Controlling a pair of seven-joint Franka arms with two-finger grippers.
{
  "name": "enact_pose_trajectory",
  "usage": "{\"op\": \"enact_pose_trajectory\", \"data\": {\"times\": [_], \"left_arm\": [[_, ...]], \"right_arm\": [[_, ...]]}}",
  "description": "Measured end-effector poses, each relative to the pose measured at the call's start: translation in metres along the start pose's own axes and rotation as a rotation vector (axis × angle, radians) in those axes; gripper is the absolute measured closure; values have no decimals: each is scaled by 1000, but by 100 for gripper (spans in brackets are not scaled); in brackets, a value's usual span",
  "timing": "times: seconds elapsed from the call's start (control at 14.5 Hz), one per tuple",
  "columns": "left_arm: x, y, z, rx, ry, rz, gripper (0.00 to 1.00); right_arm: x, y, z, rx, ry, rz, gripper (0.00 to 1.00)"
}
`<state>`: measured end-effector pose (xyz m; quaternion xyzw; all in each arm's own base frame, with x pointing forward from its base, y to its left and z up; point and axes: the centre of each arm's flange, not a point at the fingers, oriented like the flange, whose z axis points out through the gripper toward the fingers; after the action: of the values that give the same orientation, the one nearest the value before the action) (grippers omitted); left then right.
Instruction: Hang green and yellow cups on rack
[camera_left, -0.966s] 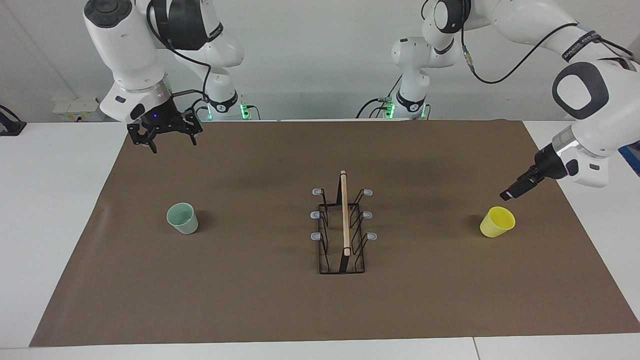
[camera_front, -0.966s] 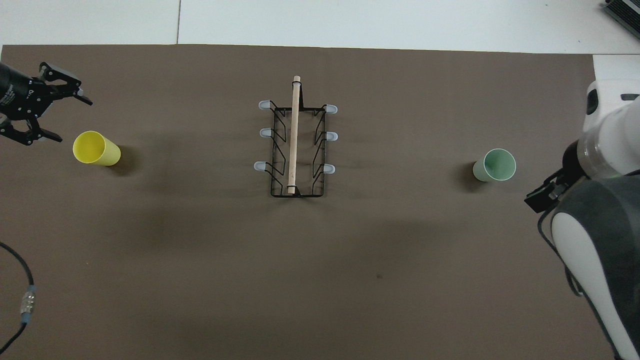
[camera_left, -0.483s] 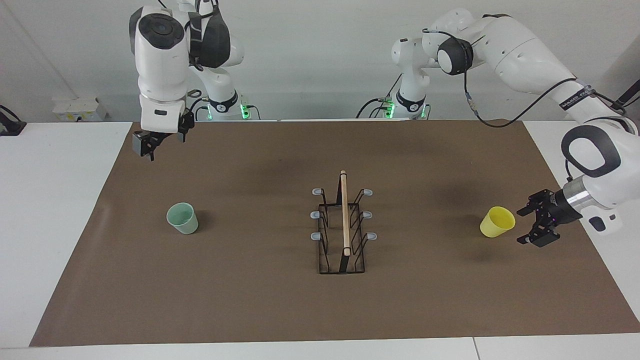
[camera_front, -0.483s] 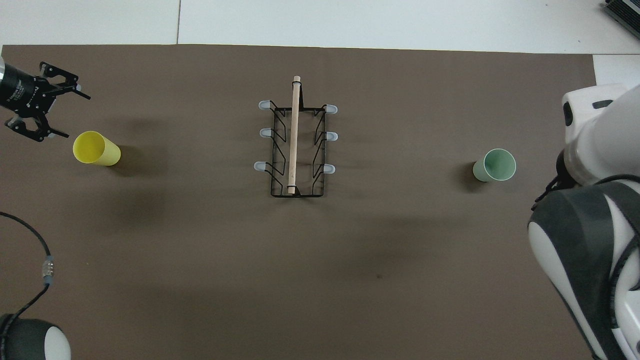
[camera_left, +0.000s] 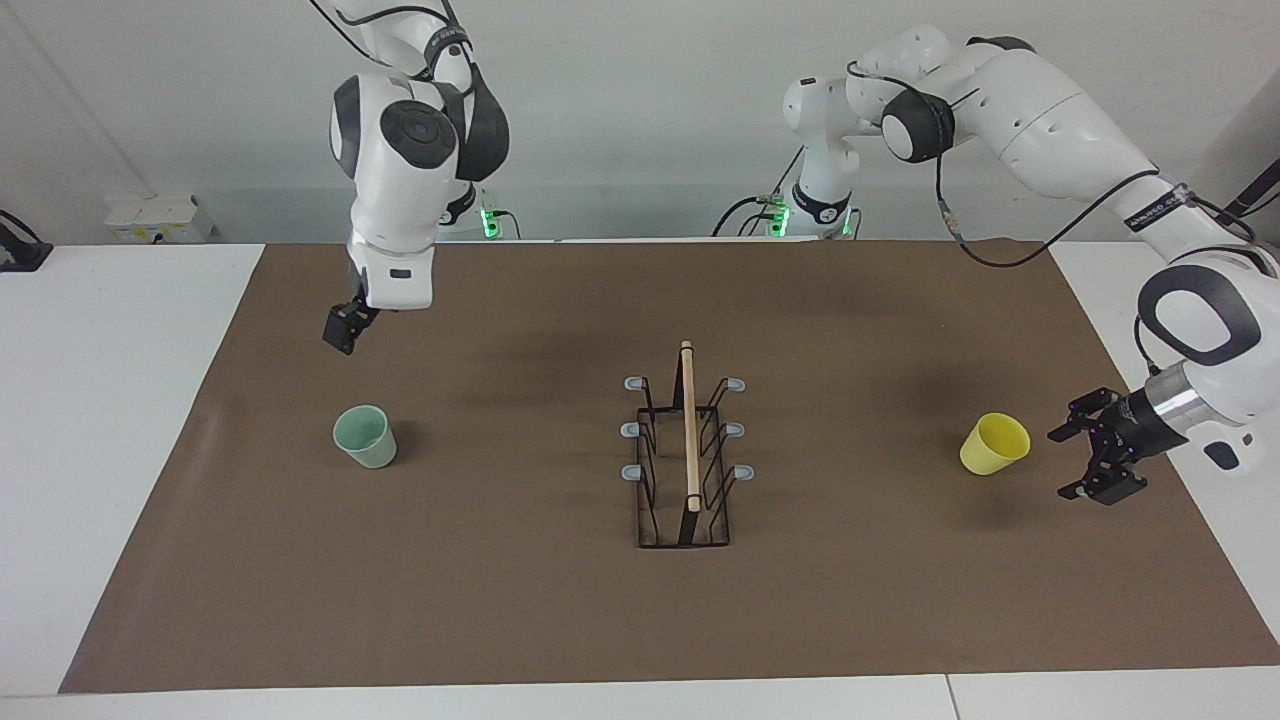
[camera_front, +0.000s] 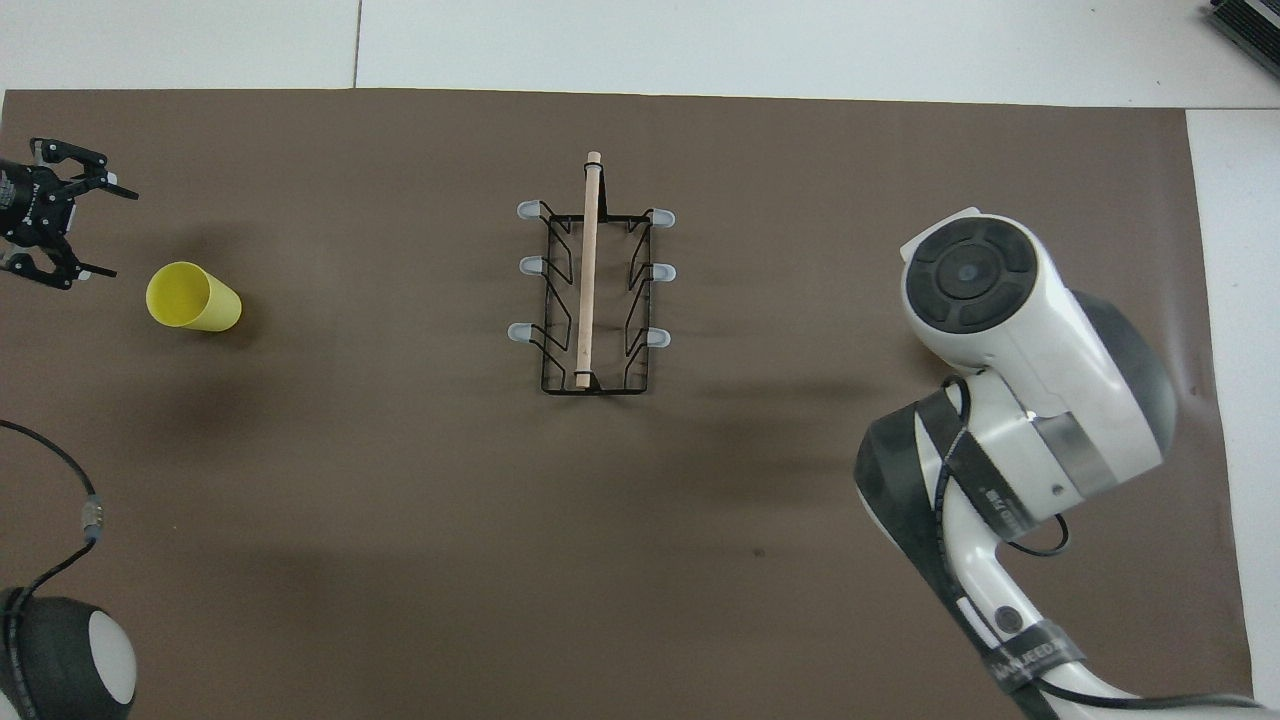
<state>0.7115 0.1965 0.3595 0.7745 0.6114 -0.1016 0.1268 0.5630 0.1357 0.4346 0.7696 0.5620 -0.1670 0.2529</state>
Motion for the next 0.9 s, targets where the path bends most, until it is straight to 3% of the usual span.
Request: {"op": "enact_pose_trajectory", "data": {"times": [0.41,0.9], "left_arm": [[33,-30,18,-43,-39,-132,0],[26,-92,50,-142,-318,-350,0]], "right_arm": [[46,-3,54,-118,-100,-153,0],[110,-31,107,-189,-222,-246,0]]}}
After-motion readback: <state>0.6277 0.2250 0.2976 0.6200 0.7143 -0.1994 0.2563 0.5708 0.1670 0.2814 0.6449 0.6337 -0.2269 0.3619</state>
